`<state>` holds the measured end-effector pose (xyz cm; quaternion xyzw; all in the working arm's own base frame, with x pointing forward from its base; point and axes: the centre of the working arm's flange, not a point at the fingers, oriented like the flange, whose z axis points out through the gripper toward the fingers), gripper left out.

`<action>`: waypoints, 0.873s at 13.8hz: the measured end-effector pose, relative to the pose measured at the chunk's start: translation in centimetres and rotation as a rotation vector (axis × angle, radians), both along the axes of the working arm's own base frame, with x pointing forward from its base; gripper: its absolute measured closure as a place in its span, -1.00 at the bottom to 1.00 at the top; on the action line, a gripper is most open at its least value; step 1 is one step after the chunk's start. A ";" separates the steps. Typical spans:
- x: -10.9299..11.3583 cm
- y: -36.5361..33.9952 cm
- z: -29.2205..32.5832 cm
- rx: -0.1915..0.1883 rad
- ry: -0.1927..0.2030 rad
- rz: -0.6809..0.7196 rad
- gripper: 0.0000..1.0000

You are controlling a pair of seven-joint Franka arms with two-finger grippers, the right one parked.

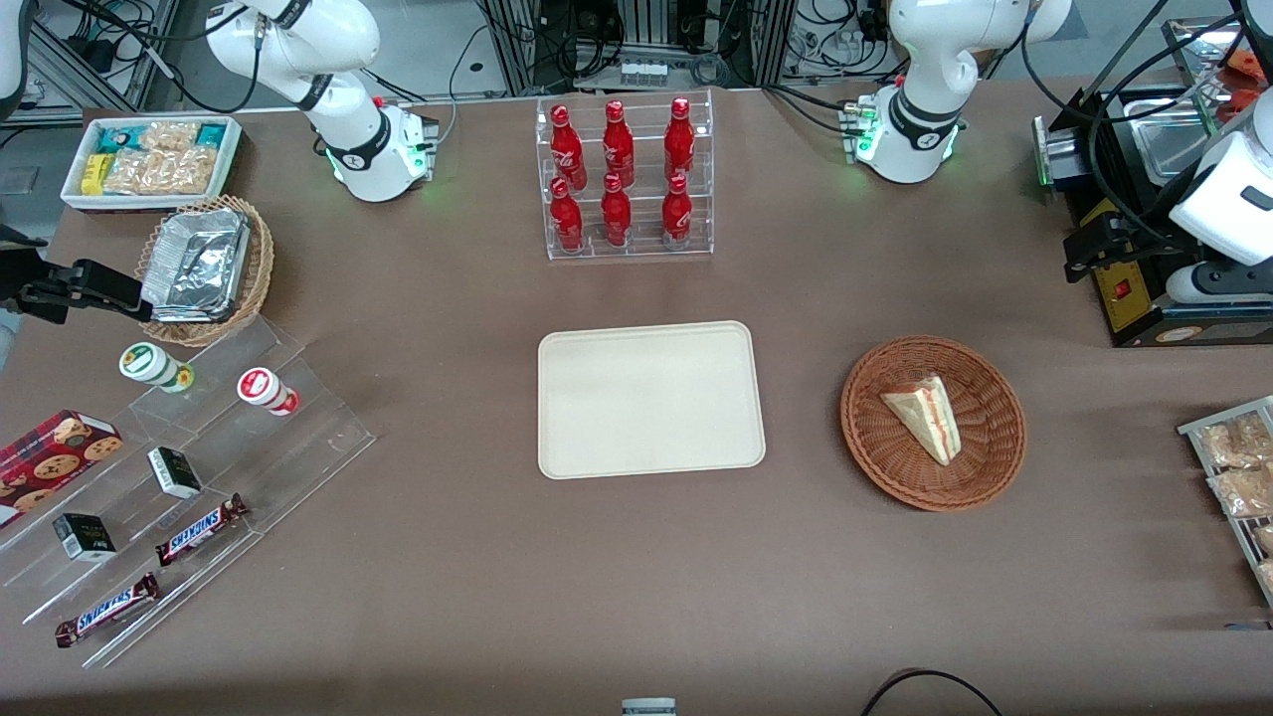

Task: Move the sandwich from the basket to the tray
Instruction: 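Move the left gripper over the wrapped sandwich in the wicker basket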

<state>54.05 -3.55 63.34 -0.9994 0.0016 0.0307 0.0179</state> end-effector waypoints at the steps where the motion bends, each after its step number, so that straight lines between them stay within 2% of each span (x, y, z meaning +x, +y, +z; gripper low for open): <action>1: 0.0 0.0 0.0 -0.002 0.001 0.000 -1.00; 4: 0.0 -0.1 -0.1 -0.009 0.006 0.000 -1.00; 6: 0.1 -0.1 -1.0 -0.010 0.023 0.000 -1.00; 9: 1.3 -0.3 -5.6 -0.012 0.053 -0.001 -1.00; 12: 2.3 -1.0 -12.9 -0.014 0.025 0.041 -1.00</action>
